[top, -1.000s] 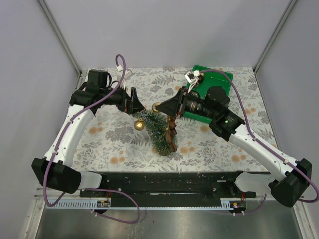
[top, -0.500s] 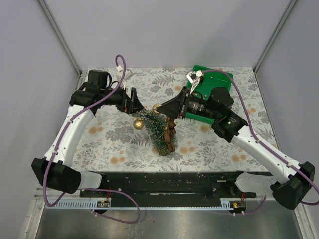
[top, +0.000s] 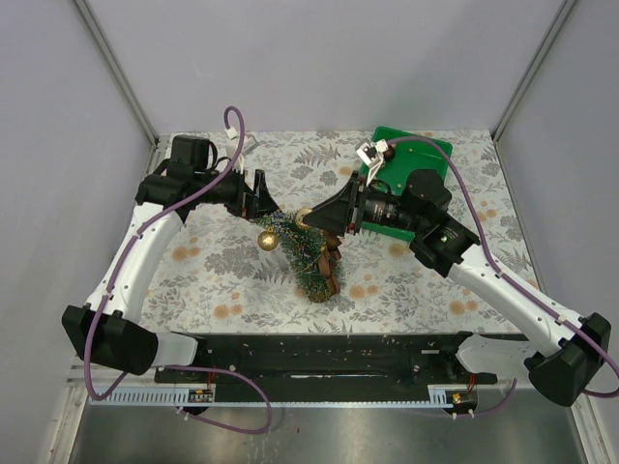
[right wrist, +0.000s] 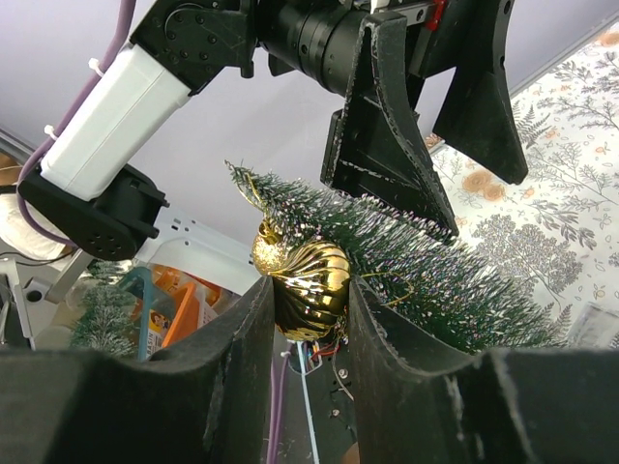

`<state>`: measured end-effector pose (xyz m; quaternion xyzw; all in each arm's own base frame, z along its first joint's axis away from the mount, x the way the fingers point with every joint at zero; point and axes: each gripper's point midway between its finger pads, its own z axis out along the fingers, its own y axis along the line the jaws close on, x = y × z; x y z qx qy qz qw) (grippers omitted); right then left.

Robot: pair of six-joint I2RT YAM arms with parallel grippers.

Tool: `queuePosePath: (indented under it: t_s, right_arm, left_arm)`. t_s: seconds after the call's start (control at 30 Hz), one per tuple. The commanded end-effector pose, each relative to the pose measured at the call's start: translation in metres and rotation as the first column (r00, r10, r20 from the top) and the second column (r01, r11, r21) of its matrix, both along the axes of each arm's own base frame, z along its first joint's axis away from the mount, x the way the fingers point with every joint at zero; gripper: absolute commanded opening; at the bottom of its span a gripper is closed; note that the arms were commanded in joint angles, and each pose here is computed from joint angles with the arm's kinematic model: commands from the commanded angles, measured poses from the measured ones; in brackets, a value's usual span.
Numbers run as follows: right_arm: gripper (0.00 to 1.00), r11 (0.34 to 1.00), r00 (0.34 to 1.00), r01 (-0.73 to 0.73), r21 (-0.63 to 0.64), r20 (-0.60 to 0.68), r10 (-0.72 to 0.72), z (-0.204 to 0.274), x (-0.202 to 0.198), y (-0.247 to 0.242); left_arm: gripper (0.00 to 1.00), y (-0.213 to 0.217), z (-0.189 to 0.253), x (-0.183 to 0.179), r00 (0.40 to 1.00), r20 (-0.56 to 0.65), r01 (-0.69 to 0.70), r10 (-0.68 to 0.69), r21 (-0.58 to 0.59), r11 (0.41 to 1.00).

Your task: Decorate the small christmas tree

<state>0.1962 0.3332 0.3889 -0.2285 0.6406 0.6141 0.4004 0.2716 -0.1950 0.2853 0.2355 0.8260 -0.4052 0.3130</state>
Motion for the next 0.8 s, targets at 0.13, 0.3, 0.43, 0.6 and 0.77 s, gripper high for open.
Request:
queuePosePath:
  t_s: [0.13,0.3,0.43,0.6,0.77]
  right_arm:
    - [0.36,0.999,0.999,0.006,-0.035,0.035,-0.005,-0.003,0.002,0.003]
    - [0.42,0.998,0.999,0.021,-0.057,0.05,-0.018,-0.006,0.0,-0.002]
    - [0.47,0.998,0.998,0.025,-0.065,0.059,-0.021,-0.005,-0.002,-0.005]
    - [0.57,0.997,0.997,0.033,-0.07,0.067,-0.028,-0.005,-0.002,-0.006]
    - [0.59,0.997,0.997,0.038,-0.069,0.074,-0.033,-0.003,-0.002,-0.007]
  left_arm:
    - [0.99,-0.002,0.02,0.007,0.998,0.066,-0.004,0.005,-0.015,1.0]
    - [0.99,-0.002,0.02,0.008,0.998,0.064,-0.009,0.009,-0.012,1.0]
    - [0.99,-0.002,0.021,0.008,0.998,0.069,-0.01,0.011,-0.013,1.0]
    - [0.99,-0.001,0.021,0.008,0.997,0.072,-0.012,0.013,-0.012,1.0]
    - [0.99,-0.001,0.02,0.008,0.997,0.07,-0.013,0.014,-0.01,1.0]
